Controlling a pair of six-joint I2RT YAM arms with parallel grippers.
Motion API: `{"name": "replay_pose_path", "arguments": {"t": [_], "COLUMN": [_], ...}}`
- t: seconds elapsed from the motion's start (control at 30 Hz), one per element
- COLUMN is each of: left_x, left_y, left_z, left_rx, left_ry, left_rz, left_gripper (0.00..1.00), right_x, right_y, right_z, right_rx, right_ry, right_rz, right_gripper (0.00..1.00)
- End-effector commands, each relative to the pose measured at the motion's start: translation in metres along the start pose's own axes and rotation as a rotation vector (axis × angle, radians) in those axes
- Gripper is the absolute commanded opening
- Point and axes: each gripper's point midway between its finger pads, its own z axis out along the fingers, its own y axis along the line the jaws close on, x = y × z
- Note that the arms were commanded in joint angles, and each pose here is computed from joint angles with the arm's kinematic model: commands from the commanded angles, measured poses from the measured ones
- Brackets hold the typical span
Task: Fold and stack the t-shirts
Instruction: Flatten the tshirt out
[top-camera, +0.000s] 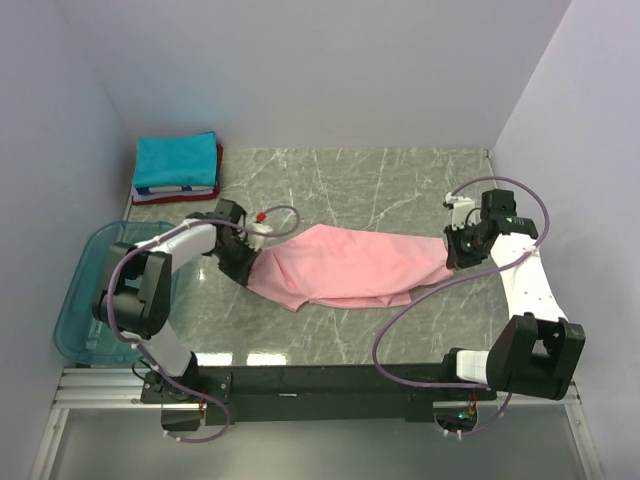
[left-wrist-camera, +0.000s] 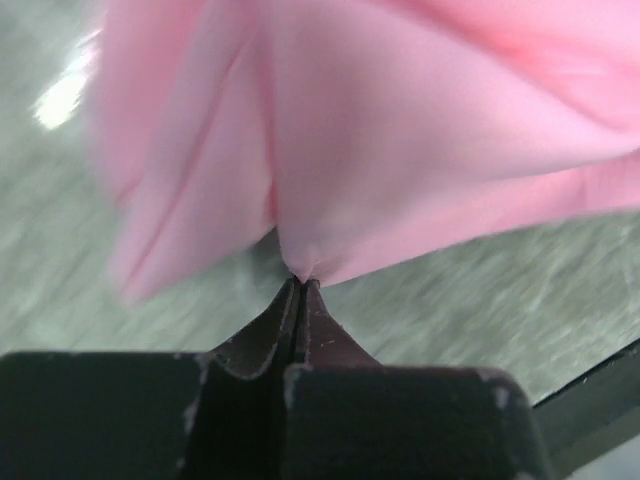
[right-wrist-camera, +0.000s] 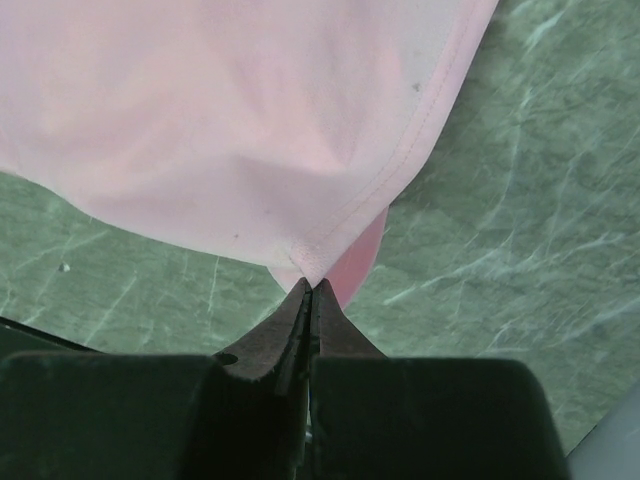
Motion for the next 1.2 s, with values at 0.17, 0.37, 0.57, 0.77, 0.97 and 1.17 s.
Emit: {"name": "replay_pose_path", "arguments": {"t": [0.17,0.37,0.57,0.77,0.97,1.17], "left_x": [-0.009,-0.033,-0.032,-0.036,-0.052,-0.058], "left_y": [0.011,0.008,0.012,0.029,0.063,0.072], "left_z": [-0.063,-0.089,-0.085,-0.075,-0.074,-0.055], "left_rx": [0.014,0.047,0.051,0.047,0.021,0.078], "left_ry": [-0.086,-0.208,-0.208,-0.201,-0.211,-0.166], "left_rz": [-0.043,-0.098,-0.125,-0.169,-0.257,-0.304], "left_gripper": [0.01,0.01,0.01,0.01,0.01,0.01], "right_x": [0.009,-0.013,0.001,0.031,-0.001,-0.004], "right_y": [0.01,0.016,0.023,0.04,0.009,0.001], "right_z": [-0.002,-0.014,-0.002,0.022,0.045,0.045], "right_rx": [-0.048,-0.084,-0.156,-0.304,-0.24,-0.266], "right_ry": [-0.002,-0.063,0.034,0.192,0.185,0.224], "right_rz": [-0.045,-0.041,-0.017,0.043,0.064,0.018], "right_gripper": [0.0,0.0,0.0,0.0,0.0,0.27]}}
